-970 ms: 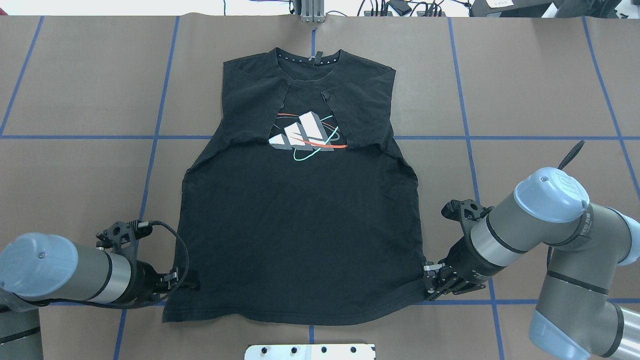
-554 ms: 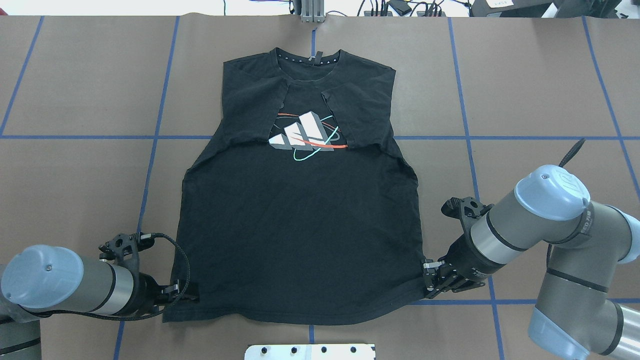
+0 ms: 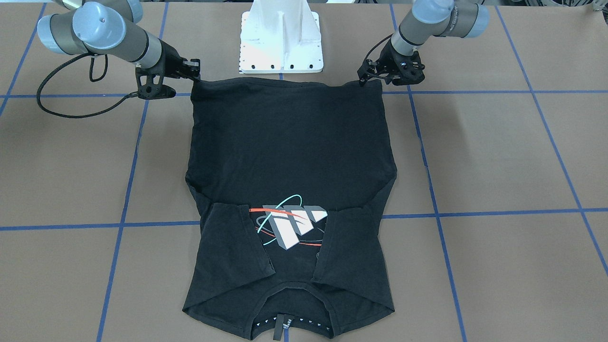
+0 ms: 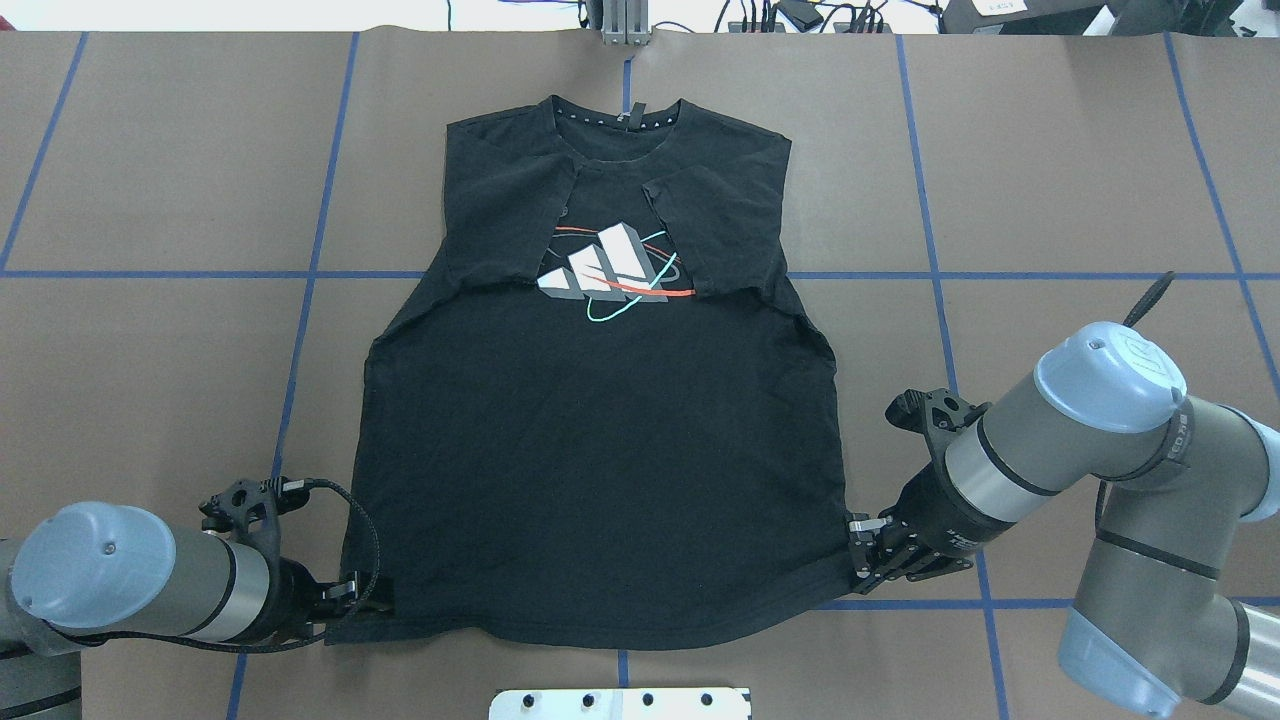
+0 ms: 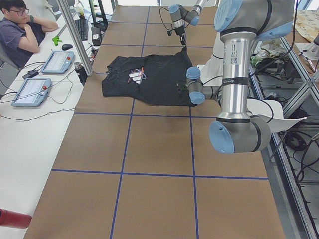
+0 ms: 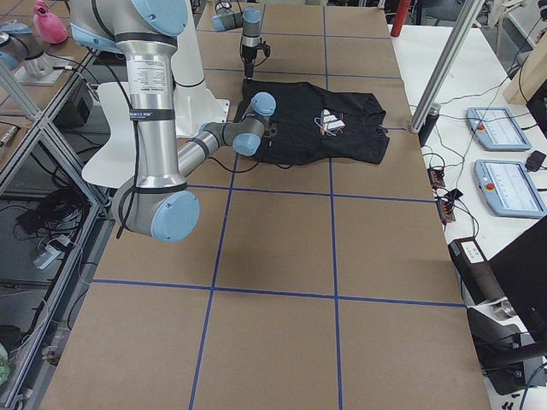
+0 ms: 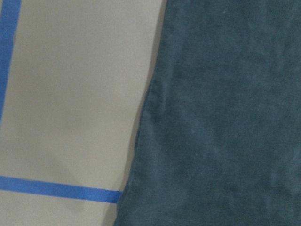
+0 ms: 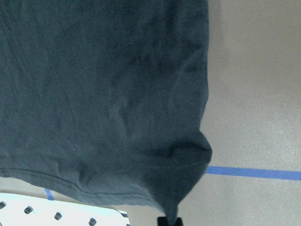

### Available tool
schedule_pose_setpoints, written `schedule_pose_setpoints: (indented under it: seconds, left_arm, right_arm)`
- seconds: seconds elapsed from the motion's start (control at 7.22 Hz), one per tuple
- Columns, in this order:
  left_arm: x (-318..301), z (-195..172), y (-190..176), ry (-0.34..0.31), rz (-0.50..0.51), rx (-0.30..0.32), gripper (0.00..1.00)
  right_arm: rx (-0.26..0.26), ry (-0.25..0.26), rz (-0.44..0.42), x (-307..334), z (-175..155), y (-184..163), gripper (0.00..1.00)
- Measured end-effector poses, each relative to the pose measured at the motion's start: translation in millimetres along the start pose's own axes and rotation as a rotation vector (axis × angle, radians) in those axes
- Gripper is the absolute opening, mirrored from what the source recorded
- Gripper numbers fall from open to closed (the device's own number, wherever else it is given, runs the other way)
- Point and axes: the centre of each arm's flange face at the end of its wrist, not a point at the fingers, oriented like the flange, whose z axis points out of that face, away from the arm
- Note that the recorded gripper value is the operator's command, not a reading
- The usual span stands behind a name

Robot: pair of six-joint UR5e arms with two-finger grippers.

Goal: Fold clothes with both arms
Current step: 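Close the left gripper on the hem corner nearest it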

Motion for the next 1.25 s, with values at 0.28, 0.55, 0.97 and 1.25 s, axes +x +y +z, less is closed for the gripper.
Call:
schedule_pose_setpoints:
  seconds: [0.28,0.55,0.97,1.25]
  left_arm:
    - [0.4,3.2,4.7,-0.005,-0.004,-0.009,0.92]
    - [0.6,4.3,5.7,-0.007,-0.005,-0.011,0.91]
    - [-0.2,6.3,5.9,-0.01,-0.005,-0.012,0.83]
    - [-0.8,7.2,5.7,-0.012,-0.006,-0.012,0.78]
  right_arm:
    - [-0.004,-0.005,0.004,0.6,-4.1,-1.8,0.0]
    - [-0.003,-0.006,0.005,0.8,-5.6,-2.7,0.0]
    - [-0.001,-0.007,0.007,1.1,-7.0,-3.6,0.0]
    - [0.002,-0.009,0.008,1.3,-9.0,-4.8,0.0]
